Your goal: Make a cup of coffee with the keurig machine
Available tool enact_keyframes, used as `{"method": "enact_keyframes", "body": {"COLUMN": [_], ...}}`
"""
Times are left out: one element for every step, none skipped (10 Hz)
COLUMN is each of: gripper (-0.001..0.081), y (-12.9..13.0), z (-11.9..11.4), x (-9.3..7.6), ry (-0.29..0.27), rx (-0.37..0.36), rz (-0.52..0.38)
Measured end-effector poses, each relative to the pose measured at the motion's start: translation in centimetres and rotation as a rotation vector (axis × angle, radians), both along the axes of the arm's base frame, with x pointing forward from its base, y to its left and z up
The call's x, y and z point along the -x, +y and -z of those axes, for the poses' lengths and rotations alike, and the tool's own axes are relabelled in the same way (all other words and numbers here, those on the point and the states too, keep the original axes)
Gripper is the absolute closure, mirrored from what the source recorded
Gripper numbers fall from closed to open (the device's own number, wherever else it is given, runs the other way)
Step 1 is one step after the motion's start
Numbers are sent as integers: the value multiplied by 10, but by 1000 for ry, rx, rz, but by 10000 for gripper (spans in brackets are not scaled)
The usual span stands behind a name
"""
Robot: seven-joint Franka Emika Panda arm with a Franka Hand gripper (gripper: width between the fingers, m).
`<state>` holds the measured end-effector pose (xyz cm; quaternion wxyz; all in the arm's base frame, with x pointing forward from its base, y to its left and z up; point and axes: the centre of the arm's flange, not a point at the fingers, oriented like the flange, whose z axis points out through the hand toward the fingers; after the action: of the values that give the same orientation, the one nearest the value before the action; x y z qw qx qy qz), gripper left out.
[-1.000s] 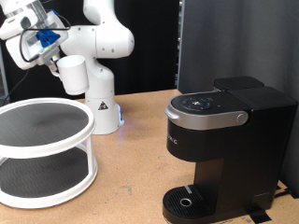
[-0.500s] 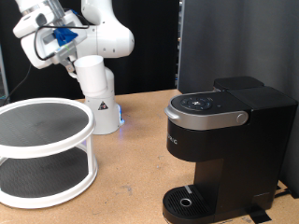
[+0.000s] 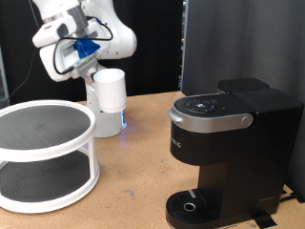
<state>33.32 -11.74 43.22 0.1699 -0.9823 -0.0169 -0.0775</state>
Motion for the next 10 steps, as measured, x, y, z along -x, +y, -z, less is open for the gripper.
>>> {"method": "enact_keyframes", "body": {"gripper": [733, 733, 733, 733, 733, 733, 733, 733, 733, 733], "y": [2, 1, 2, 2, 1, 1, 1, 1, 1, 1], "z": [2, 2, 3, 2, 1, -1, -3, -4, -5, -5], "x": [-10, -9, -9, -9, -10, -11, -13, -15, -16, -19], "ry": [16, 17, 20, 18, 7, -10, -25, -30, -33, -38], "rx": [3, 2, 1, 2, 7, 16, 25, 32, 36, 42], "rz": [1, 2, -2, -5, -10, -20, -26, -30, -32, -31]}}
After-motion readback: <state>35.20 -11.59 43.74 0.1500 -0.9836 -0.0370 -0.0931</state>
